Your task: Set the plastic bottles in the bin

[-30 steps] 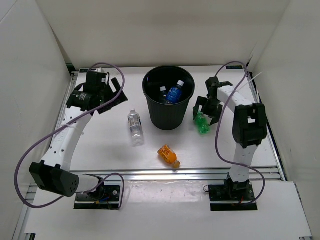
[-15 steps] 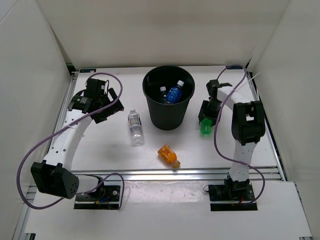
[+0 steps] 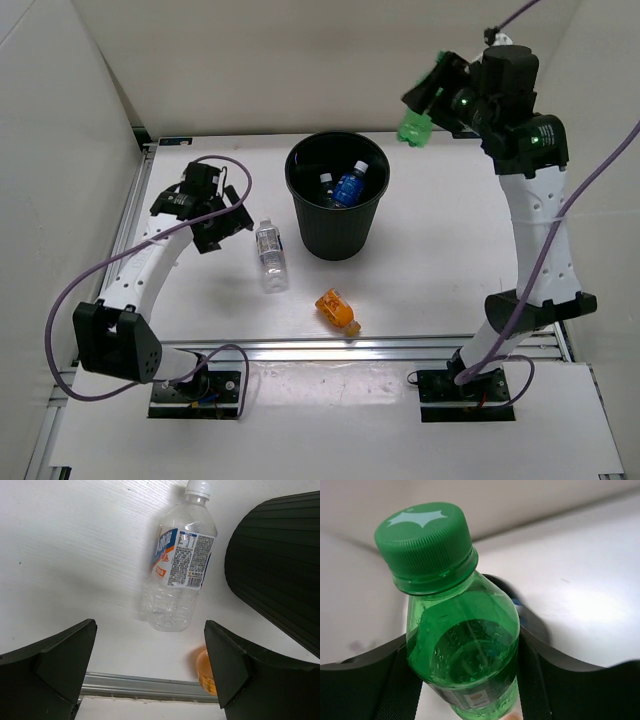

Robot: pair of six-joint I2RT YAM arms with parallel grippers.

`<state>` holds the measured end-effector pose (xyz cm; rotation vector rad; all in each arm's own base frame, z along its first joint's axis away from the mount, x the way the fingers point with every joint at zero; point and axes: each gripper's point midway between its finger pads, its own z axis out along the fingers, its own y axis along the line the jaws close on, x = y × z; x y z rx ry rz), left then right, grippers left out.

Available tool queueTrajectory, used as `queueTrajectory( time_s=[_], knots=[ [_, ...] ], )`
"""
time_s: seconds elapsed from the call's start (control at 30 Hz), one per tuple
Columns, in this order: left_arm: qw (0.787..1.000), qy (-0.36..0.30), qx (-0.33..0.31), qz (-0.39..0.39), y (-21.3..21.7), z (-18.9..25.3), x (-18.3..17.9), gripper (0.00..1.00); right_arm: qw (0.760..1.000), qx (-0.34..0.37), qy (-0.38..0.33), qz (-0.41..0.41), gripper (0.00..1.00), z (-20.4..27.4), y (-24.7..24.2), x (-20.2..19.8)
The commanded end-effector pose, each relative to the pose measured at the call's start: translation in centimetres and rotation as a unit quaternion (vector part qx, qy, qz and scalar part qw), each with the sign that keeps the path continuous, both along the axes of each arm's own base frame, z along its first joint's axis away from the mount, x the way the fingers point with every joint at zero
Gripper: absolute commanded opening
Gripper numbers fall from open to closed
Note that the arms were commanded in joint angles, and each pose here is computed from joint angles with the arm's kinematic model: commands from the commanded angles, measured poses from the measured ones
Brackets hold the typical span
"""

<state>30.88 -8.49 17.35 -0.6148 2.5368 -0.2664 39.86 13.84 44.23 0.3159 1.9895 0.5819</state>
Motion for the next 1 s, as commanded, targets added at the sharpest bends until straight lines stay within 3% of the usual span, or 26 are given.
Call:
queueTrajectory(
  time_s=[0.0, 0.17, 0.3, 0.53, 0.73, 0.97],
  knots=[
    [1.000, -0.005, -0.013, -0.006, -0.7, -0.2, 0.5, 1.00, 0.994, 0.020, -0.016, 0.108, 0.34, 0.1, 6.8, 0.4],
    [1.000, -0.015, -0.015, -0.011, -1.1, 0.0, 1.1, 1.00, 0.978, 0.034, 0.051, 0.200, 1.00, -4.0, 12.1, -0.2],
    [0.998, -0.024, -0.039, -0.032, -2.3, -0.5, 1.9, 1.00, 0.974, 0.023, 0.092, 0.205, 1.00, -5.4, 11.8, -1.4],
    [0.992, -0.008, -0.060, -0.109, -7.0, -2.1, 2.4, 1.00, 0.992, 0.025, 0.021, 0.122, 1.00, -1.4, 5.5, -0.6],
    [0.985, 0.020, -0.035, -0.165, -10.8, -4.8, 3.3, 1.00, 0.992, 0.014, 0.030, 0.119, 1.00, -2.2, 3.7, -1.3],
    [0.983, 0.073, 0.020, -0.166, -10.5, -9.3, 2.5, 1.00, 0.993, 0.017, 0.022, 0.114, 1.00, -1.5, 1.5, -2.6]
  ],
)
